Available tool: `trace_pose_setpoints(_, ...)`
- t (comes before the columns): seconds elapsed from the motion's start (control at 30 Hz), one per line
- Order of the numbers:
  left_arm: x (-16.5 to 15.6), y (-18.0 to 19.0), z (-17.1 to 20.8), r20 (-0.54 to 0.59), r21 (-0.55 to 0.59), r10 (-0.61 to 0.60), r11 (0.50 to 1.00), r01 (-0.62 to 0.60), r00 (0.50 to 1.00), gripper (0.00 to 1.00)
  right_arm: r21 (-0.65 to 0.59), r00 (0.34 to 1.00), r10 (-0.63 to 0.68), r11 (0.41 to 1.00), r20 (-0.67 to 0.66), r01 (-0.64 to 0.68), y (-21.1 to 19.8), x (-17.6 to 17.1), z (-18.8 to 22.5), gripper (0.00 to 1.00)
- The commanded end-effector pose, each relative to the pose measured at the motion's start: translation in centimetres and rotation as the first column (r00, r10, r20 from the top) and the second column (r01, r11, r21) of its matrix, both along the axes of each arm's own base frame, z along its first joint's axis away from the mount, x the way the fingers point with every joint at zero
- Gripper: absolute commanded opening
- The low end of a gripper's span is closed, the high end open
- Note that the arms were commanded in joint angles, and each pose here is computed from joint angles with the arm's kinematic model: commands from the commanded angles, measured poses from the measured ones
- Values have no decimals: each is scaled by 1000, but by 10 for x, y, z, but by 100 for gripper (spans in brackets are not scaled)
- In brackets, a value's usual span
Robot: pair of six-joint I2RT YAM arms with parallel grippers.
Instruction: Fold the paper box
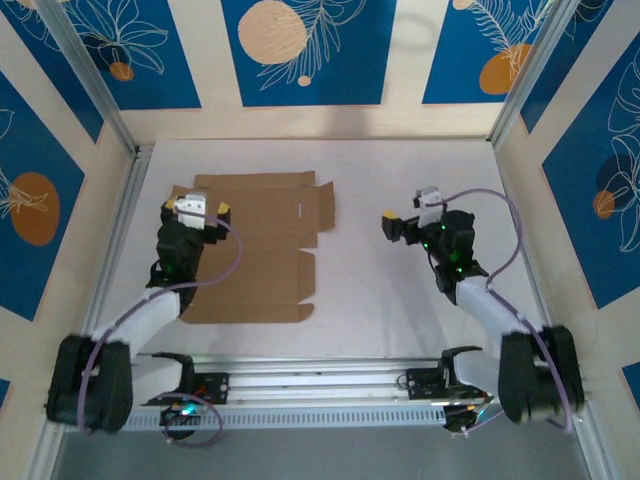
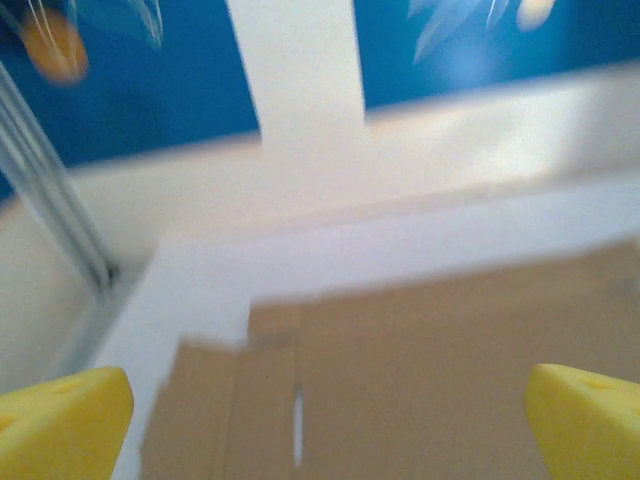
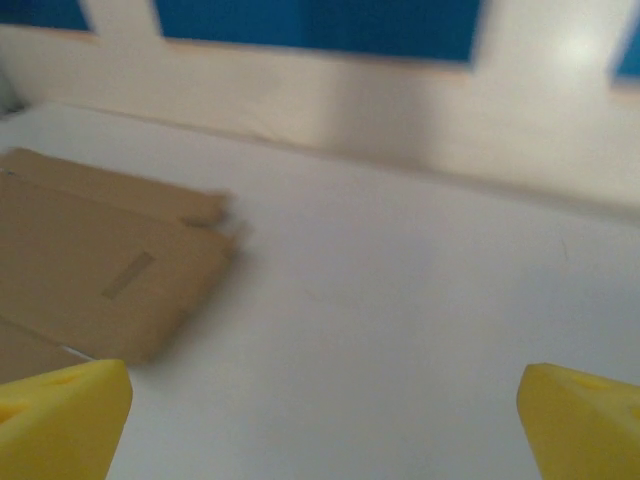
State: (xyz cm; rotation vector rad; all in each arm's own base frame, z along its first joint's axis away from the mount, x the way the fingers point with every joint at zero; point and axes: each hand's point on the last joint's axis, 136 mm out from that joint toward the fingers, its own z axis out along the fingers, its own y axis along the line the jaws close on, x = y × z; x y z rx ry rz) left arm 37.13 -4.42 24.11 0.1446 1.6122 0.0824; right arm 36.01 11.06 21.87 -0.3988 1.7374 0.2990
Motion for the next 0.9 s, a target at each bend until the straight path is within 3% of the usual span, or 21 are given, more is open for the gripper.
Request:
trace_pose_setpoints(0.0, -24, -38, 48, 95, -84, -188, 977, 196, 978, 100, -98, 991, 125, 988, 42, -120, 38, -28, 40, 99)
trace_pose_setpoints(0.07, -52, -81, 74, 133, -91, -416, 899, 429, 900, 100, -95, 972, 230, 970, 48, -224, 67, -52, 64, 99)
trace_pose_setpoints(0.1, -64, -96, 84, 116, -102, -462, 875, 473, 879, 100, -87, 964, 261, 963, 53, -256, 79, -65, 77, 99)
trace_pose_setpoints(0.2, -84, -107, 85, -77, -186, -387, 911, 368, 919, 100, 18, 944, 331, 944, -9, -331, 108, -100, 114, 99)
trace_pose_setpoints(0.27, -101, -111, 79, -214, -269, -409, 898, 349, 887, 100, 93, 931, 345, 937, -118, -336, 118, -121, 130, 99)
trace_pose_setpoints(0.37, -122, -98, 66, -415, -351, -375, 907, 234, 829, 100, 131, 912, 249, 967, -327, -217, 109, -141, 135, 99)
trace_pose_setpoints(0.43, -126, -80, 56, -465, -332, -289, 933, 138, 836, 100, 177, 846, 207, 975, -490, -136, 96, -156, 128, 99)
trace_pose_setpoints(0.47, -126, -75, 51, -458, -327, -265, 938, 116, 849, 100, 200, 830, 221, 970, -512, -134, 95, -159, 128, 99)
trace_pose_setpoints(0.53, -131, -67, 49, -421, -351, -250, 931, 97, 872, 100, 285, 809, 218, 956, -546, -66, 87, -158, 119, 99)
trace_pose_setpoints(0.6, -139, -54, 50, -396, -395, -220, 917, 51, 891, 100, 418, 783, 375, 894, -496, -164, 95, -161, 121, 99)
trace_pose_setpoints(0.67, -144, -56, 49, -394, -407, -246, 911, 72, 886, 100, 465, 775, 386, 875, -501, -135, 91, -150, 106, 99)
trace_pose_setpoints(0.73, -148, -66, 44, -419, -405, -301, 906, 120, 856, 100, 406, 791, 220, 913, -571, 39, 72, -123, 72, 99)
trace_pose_setpoints(0.87, -157, -109, 23, -501, -462, -494, 847, 263, 711, 100, 394, 748, 278, 919, -603, -23, 88, -95, 31, 100)
